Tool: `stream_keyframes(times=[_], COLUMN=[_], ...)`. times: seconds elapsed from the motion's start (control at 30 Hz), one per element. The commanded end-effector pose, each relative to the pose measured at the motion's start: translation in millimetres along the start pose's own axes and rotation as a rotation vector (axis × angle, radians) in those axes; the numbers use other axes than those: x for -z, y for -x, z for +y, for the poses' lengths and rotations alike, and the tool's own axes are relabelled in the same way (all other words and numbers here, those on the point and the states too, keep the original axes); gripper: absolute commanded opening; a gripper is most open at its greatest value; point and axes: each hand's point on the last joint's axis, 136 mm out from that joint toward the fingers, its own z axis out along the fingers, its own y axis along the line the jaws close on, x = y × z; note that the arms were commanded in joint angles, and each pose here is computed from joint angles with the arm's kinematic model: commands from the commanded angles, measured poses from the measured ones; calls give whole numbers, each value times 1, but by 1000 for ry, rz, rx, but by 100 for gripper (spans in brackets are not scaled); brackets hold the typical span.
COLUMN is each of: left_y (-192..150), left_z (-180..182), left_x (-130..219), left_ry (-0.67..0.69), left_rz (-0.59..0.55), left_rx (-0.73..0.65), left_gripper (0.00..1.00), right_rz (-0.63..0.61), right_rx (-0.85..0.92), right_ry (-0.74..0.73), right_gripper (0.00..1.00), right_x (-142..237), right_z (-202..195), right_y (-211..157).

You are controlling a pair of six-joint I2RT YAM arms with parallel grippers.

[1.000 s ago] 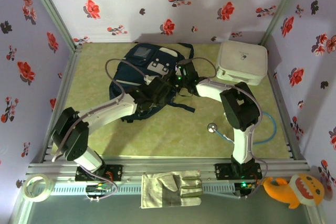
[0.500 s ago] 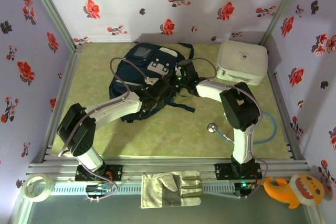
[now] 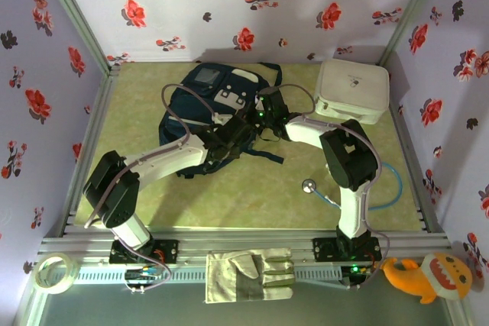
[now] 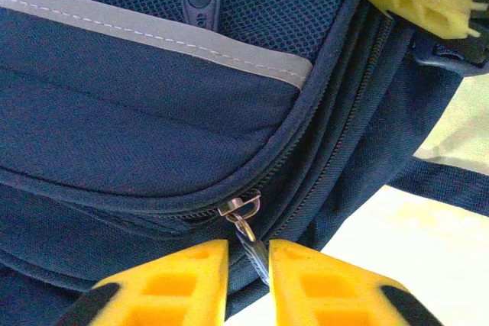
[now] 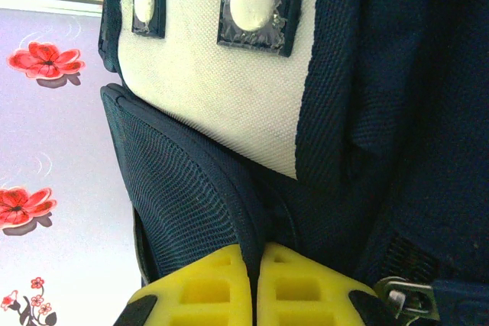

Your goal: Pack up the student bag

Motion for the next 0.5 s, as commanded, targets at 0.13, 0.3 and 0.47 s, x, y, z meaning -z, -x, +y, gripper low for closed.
stream_keyframes(times=[0.13,0.3,0.47], left_y=[-2,-4,-5], left_z=[12,14,14], left_x=[-4,-6,-6], left_ry=[70,82,82], left_rz=[-3,1,5], left_rx=[8,8,-3], left_gripper=[24,38,48], right_rz=[-11,-11,-12], right_rx=[50,49,51], right_ry=[85,85,86], right_gripper=[5,5,5], right_x=[11,11,11], right_z=[34,34,34], right_y=[-1,-1,-1])
